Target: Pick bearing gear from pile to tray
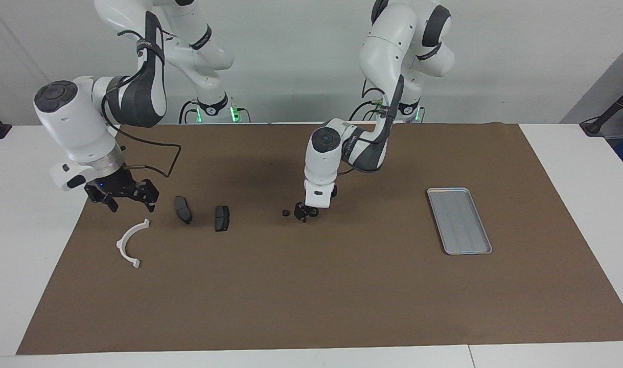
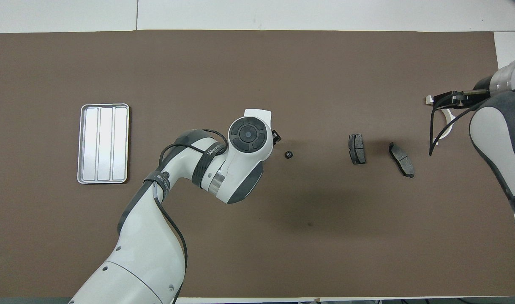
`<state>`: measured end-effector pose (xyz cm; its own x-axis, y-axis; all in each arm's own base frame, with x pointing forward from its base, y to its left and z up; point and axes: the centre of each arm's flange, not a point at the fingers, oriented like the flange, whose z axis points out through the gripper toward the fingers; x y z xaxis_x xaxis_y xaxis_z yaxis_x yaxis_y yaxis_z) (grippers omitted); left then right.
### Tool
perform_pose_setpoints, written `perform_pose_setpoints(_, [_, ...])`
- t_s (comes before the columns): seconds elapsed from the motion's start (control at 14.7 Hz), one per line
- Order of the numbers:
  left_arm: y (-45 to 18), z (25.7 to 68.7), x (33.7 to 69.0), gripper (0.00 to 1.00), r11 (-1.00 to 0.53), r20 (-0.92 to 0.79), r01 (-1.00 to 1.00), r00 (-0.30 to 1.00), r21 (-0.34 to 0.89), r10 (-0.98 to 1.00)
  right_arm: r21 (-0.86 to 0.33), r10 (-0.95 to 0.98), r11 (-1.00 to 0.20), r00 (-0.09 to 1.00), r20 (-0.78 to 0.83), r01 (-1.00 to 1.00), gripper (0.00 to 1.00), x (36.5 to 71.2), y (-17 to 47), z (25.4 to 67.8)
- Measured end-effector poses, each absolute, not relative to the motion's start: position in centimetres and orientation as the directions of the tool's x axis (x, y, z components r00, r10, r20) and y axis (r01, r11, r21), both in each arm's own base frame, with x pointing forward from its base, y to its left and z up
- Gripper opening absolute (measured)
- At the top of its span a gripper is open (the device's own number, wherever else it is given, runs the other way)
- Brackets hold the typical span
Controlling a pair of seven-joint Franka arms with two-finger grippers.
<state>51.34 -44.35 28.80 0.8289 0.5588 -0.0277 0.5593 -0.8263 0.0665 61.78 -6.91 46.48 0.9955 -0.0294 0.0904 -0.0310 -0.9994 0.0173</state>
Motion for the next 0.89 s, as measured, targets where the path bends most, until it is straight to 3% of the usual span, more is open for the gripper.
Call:
perform_pose_setpoints(0.41, [-44.93,28.73,50.84,1.0,-0.812,-0.031,0.58,0.815,0.063,0.579,0.017,-0.029,-0.999,0.995,0.09,-0.031,1.0,61.78,-6.91,46.47])
perform_pose_setpoints(0.55, [-45.06,28.68,50.7,0.9,-0.812,-0.031,0.581,0.814,0.061,0.58,0.017,-0.029,-0.999,0.995,0.09,-0.031,1.0,61.78,-6.91,46.47])
perform_pose_setpoints(0.82, [-45.19,28.66,50.56,0.9,-0.812,-0.031,0.581,0.814,0.06,0.58,0.017,-0.029,-0.999,0.995,0.09,-0.031,1.0,61.78,-6.91,46.47])
perform_pose_setpoints(0.89, [-45.1,28.62,50.5,0.82,-0.811,-0.033,0.582,0.813,0.051,0.581,0.017,-0.029,-0.999,0.995,0.09,-0.031,1.0,61.78,-6.91,46.47])
